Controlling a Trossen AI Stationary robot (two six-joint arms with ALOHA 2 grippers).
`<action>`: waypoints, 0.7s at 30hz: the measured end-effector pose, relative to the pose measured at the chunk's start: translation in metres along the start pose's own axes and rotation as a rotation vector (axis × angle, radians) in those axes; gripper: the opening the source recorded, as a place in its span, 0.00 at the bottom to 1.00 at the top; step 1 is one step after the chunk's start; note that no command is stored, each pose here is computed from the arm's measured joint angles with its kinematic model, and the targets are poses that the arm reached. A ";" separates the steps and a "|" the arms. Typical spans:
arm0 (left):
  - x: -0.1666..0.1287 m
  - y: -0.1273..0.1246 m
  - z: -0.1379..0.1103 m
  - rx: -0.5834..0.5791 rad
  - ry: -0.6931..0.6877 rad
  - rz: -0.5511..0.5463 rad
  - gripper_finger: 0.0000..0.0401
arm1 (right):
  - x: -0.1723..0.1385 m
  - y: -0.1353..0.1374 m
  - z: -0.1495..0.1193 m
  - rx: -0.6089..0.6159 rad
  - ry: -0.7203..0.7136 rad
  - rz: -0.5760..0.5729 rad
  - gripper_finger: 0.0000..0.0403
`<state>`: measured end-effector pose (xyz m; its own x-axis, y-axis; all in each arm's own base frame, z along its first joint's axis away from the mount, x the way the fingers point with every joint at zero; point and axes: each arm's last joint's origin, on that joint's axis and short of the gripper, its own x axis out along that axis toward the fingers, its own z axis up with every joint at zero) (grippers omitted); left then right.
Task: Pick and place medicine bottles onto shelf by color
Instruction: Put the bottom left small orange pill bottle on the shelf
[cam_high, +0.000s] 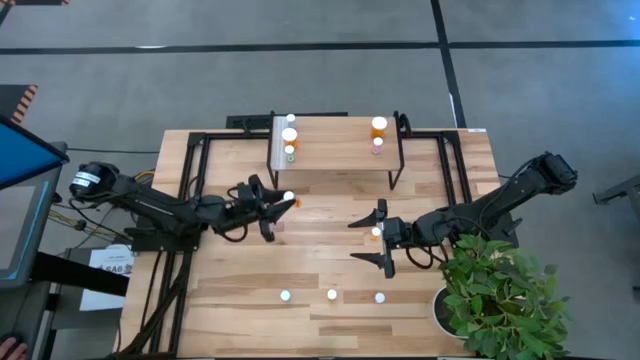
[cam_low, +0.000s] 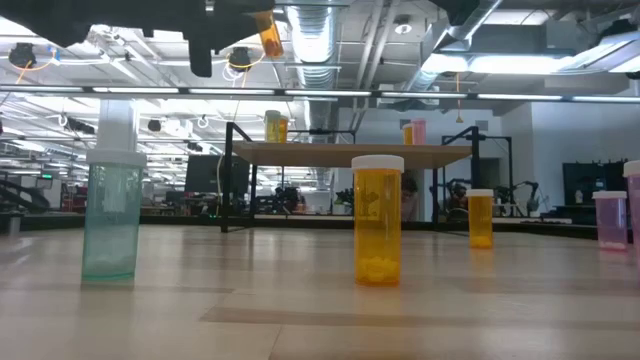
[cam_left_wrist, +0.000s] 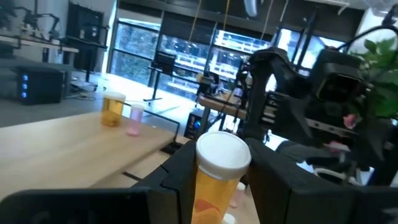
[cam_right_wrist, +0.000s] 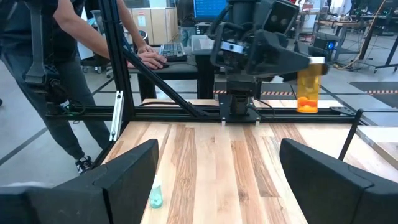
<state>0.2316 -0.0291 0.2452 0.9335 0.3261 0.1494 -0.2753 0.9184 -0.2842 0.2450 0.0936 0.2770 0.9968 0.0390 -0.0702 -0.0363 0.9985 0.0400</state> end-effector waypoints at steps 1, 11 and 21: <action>0.001 0.002 0.001 -0.002 -0.003 0.006 0.26 | 0.000 0.000 0.000 0.000 0.000 0.000 0.89; 0.012 0.025 0.007 -0.014 -0.037 0.062 0.26 | 0.000 0.000 0.000 0.000 0.000 0.000 0.89; 0.016 0.037 0.010 -0.042 -0.052 0.105 0.26 | 0.000 0.000 0.000 -0.018 0.000 0.000 0.89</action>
<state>0.2337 0.0121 0.2464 0.8864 0.4324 0.1656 -0.3601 0.8686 -0.3404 0.2451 0.0936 0.2770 0.9968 0.0390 -0.0700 -0.0376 0.9991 0.0218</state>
